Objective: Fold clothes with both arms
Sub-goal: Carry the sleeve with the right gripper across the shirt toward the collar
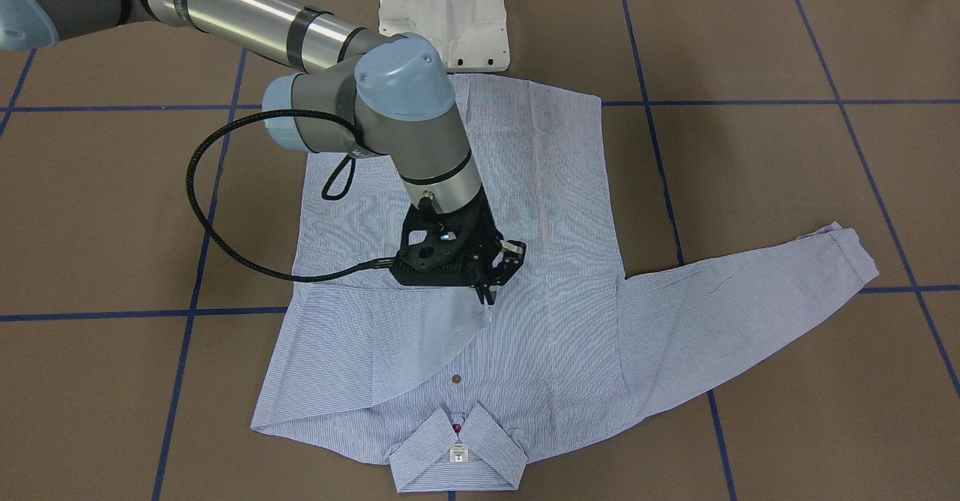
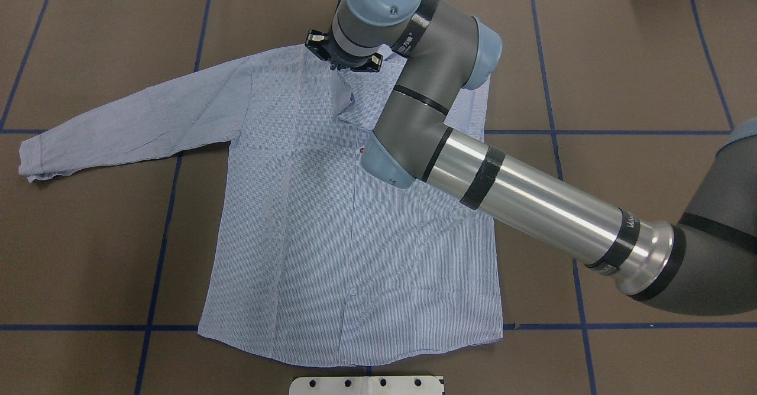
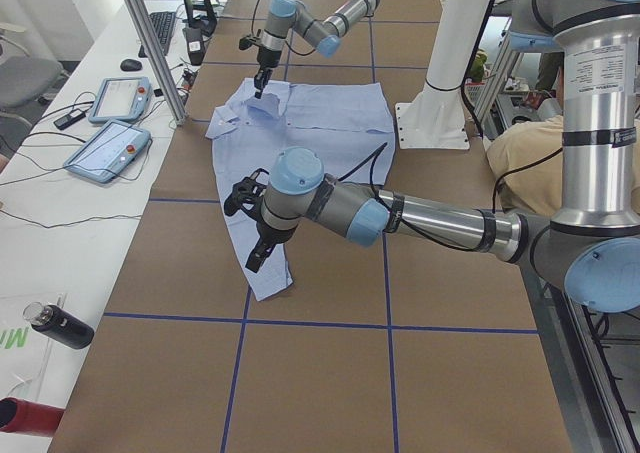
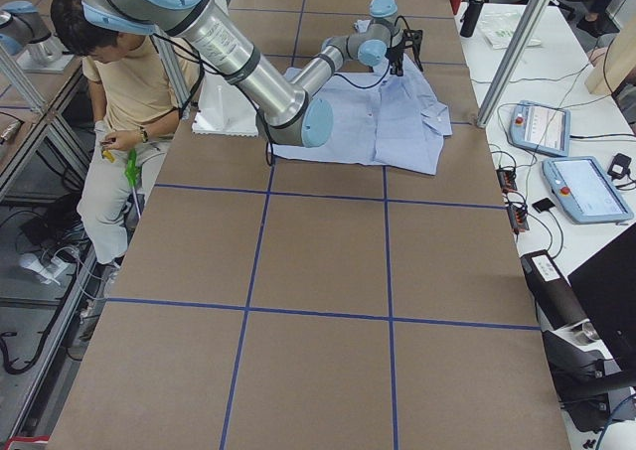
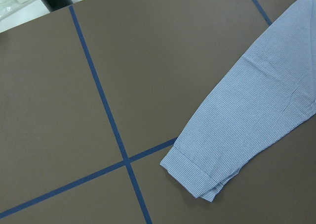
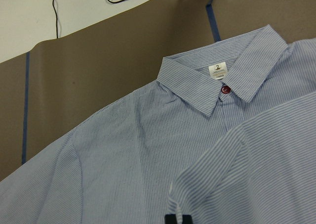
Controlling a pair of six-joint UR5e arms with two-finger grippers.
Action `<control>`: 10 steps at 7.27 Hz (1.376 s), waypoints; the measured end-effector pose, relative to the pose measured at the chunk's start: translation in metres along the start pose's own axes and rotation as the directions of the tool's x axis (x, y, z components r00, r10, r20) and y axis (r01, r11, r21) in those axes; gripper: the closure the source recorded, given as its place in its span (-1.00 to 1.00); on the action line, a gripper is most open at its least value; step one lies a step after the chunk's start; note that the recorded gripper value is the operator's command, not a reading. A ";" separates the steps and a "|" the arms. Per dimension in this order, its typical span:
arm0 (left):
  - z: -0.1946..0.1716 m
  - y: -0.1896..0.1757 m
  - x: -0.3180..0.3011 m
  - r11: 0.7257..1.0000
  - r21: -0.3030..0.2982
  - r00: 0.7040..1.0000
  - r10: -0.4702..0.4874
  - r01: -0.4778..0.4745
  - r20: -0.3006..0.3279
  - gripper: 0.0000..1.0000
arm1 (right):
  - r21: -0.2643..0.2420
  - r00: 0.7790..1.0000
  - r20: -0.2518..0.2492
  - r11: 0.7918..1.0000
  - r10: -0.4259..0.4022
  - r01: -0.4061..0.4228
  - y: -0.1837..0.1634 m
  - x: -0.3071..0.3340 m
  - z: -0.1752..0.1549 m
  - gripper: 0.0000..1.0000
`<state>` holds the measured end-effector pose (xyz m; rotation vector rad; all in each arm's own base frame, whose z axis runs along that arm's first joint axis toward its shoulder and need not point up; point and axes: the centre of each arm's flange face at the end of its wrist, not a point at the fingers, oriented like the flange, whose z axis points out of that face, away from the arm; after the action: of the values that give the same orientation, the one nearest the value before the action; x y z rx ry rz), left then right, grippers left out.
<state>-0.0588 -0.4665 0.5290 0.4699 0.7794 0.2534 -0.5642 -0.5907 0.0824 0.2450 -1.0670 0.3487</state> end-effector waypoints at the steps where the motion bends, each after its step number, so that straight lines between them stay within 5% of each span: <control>1: -0.001 -0.001 0.001 1.000 0.002 1.000 -0.003 0.003 0.000 -0.99 | 0.003 1.000 -0.007 1.000 -0.005 0.005 0.007 -0.016 0.008 1.00; 2: -0.001 -0.001 0.001 1.000 0.003 1.000 -0.004 0.004 0.000 -0.99 | 0.013 1.000 -0.009 1.000 -0.012 0.012 0.016 -0.027 0.019 1.00; 3: -0.002 -0.002 0.002 1.000 0.005 1.000 -0.003 0.003 0.000 -0.99 | 0.024 1.000 -0.003 1.000 -0.015 0.015 0.023 -0.031 0.028 0.46; 5: -0.005 -0.003 0.005 1.000 0.010 1.000 0.000 0.000 0.001 -0.99 | 0.031 1.000 0.004 1.000 0.006 -0.006 0.028 -0.037 0.035 -0.98; 10: 0.016 -0.011 -0.010 1.000 0.025 1.000 -0.006 0.006 -0.005 -0.99 | 0.043 0.995 0.023 0.994 0.095 -0.096 0.028 -0.047 0.029 -0.99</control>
<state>-0.0535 -0.4845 0.5396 0.4906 0.7889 0.2397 -0.6191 -0.5833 0.0551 0.2379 -1.0945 0.4572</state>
